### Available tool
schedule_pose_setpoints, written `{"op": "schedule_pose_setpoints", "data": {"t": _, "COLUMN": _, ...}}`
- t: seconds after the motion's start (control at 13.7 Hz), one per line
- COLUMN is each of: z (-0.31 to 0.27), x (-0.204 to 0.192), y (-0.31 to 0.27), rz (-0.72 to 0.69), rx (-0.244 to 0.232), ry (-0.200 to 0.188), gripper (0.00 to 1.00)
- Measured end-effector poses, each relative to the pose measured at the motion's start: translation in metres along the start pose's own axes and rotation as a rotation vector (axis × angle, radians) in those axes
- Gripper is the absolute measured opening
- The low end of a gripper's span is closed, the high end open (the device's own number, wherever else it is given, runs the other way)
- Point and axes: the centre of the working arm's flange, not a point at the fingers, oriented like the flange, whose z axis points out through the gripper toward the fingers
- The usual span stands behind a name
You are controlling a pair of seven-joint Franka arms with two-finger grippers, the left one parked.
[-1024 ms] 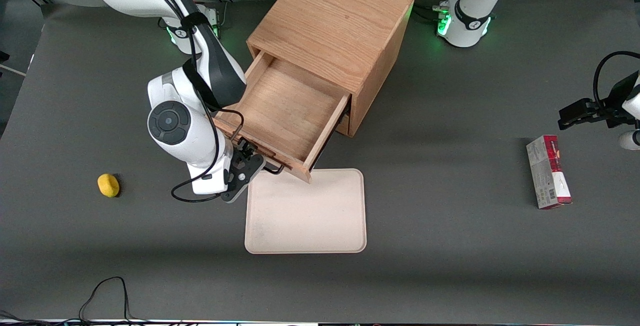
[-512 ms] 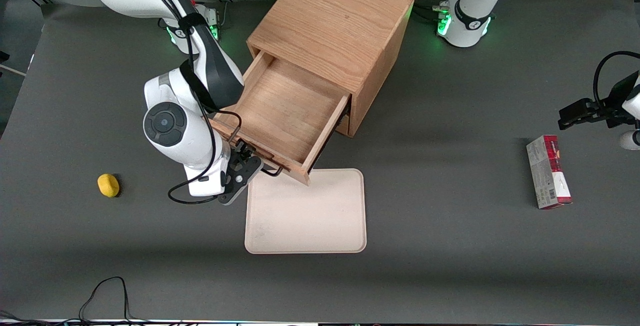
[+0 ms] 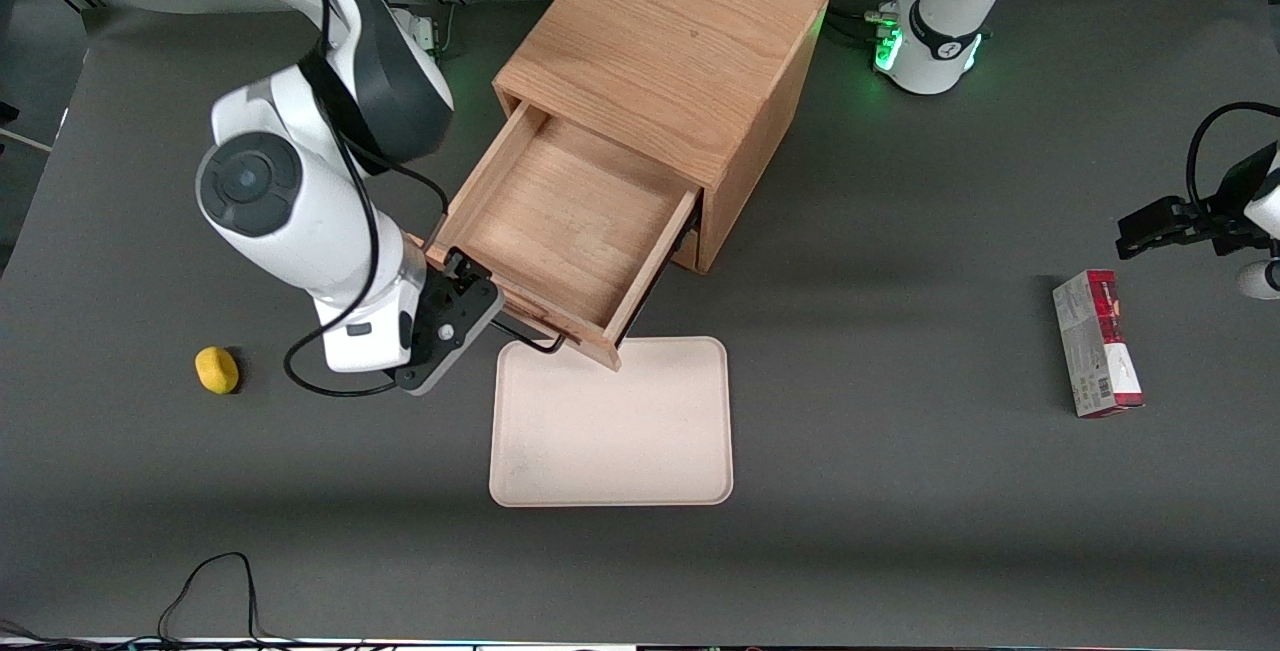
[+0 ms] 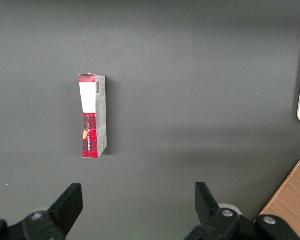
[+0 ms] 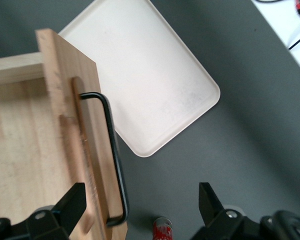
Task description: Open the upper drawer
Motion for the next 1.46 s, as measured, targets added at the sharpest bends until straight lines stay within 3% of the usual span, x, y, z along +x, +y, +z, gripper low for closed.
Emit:
{"op": "schedule_pose_setpoints", "data": {"t": 0.15, "z": -0.034, "x": -0.012, "y": 0.000, "rz": 0.049, "rx": -0.009, "ry": 0.012, "gripper": 1.00}}
{"op": "schedule_pose_setpoints", "data": {"t": 0.51, "z": -0.098, "x": -0.079, "y": 0.038, "rz": 0.451, "rx": -0.049, "ry": -0.030, "gripper": 1.00}}
{"op": "schedule_pose_setpoints", "data": {"t": 0.8, "z": -0.114, "x": -0.136, "y": 0.096, "rz": 0.609, "rx": -0.084, "ry": -0.032, "gripper": 1.00}}
{"op": "schedule_pose_setpoints", "data": {"t": 1.1, "z": -0.116, "x": -0.187, "y": 0.136, "rz": 0.755, "rx": -0.079, "ry": -0.045, "gripper": 1.00}}
{"op": "schedule_pose_setpoints", "data": {"t": 1.24, "z": -0.117, "x": -0.218, "y": 0.151, "rz": 0.801, "rx": -0.048, "ry": -0.029, "gripper": 1.00}}
{"op": "schedule_pose_setpoints", "data": {"t": 1.46, "z": -0.121, "x": -0.243, "y": 0.155, "rz": 0.824, "rx": -0.027, "ry": 0.026, "gripper": 1.00}}
